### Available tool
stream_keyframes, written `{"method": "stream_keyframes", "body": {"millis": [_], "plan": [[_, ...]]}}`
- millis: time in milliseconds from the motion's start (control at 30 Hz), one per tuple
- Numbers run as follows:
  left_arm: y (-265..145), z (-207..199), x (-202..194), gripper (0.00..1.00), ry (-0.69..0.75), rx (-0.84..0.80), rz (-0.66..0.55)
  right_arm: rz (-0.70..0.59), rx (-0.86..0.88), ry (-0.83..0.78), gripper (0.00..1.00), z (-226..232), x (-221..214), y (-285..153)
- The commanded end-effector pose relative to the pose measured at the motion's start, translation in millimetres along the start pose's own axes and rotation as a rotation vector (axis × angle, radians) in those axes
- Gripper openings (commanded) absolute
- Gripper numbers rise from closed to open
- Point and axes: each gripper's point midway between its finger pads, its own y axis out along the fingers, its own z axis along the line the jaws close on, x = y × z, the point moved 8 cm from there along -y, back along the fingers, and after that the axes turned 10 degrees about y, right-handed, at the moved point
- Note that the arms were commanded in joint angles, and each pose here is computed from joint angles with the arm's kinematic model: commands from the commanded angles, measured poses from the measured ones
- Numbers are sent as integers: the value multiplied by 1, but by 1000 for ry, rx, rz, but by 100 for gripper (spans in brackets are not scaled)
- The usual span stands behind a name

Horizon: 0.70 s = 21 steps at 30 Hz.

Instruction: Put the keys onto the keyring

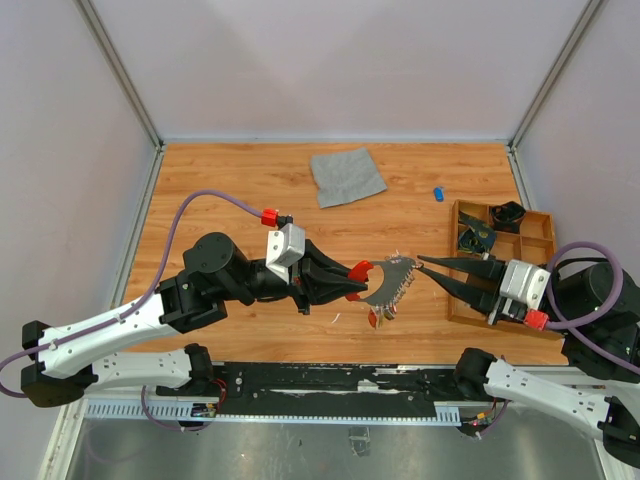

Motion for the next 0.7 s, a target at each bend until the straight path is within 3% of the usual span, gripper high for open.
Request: {"method": "stream_keyframes", "body": {"millis": [0, 267, 667], "plan": [[-2, 0, 22, 1, 29, 1, -77, -48, 23, 11, 16, 3, 6, -1], [-3, 0, 22, 0, 27, 4, -76, -60, 42, 10, 21, 5, 7, -2], [-3, 0, 22, 0, 26, 5, -76, -52, 23, 11, 8, 3, 6, -2]]}}
